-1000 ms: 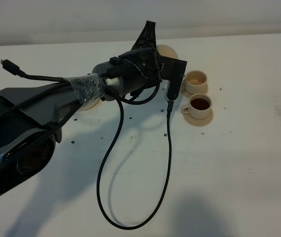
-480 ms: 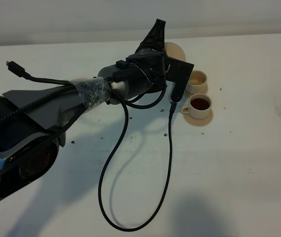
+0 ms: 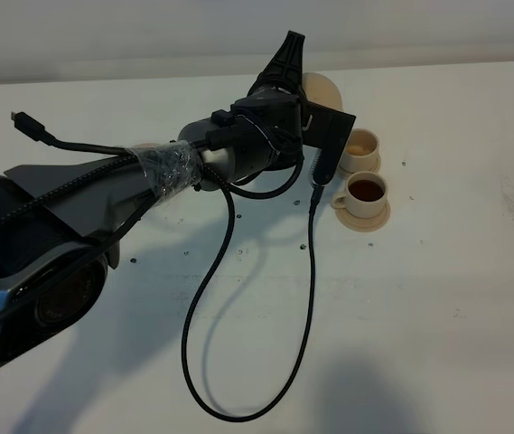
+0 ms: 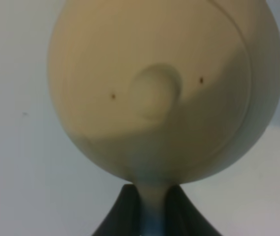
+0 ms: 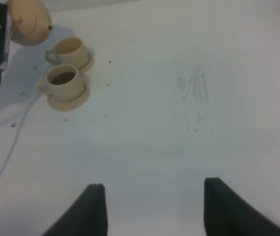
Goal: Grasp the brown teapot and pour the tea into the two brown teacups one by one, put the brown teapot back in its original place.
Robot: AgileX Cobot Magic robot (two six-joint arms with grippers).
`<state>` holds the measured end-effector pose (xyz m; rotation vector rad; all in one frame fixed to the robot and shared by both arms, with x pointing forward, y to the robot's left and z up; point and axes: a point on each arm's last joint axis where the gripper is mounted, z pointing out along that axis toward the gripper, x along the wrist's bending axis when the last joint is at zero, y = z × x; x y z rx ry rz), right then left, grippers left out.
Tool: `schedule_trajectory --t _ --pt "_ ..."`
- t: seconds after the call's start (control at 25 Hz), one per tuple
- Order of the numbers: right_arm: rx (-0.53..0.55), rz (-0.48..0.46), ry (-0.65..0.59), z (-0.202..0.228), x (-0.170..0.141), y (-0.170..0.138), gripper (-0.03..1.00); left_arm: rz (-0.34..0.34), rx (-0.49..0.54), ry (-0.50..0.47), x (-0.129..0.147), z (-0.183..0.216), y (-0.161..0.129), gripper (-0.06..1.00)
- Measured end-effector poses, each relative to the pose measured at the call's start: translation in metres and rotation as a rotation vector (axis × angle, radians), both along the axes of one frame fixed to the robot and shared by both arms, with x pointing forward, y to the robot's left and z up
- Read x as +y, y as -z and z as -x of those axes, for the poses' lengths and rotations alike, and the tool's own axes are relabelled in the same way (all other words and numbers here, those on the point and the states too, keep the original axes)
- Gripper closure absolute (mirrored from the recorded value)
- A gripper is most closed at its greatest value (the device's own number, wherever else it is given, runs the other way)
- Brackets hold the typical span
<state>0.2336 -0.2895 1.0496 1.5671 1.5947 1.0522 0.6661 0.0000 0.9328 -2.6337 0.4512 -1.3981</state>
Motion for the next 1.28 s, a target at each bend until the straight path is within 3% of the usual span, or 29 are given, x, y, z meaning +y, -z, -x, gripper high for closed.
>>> schedule_trajectory --t 0.84,1.28 --pt "0.0 0.0 0.0 0.0 0.0 0.0 0.5 0.01 -0.001 0.03 -0.007 0.001 0.01 0.84" --pt "0.0 0.0 0.0 0.0 0.0 0.0 0.5 -0.081 -0.069 0.082 -0.01 0.0 0.007 0.84"
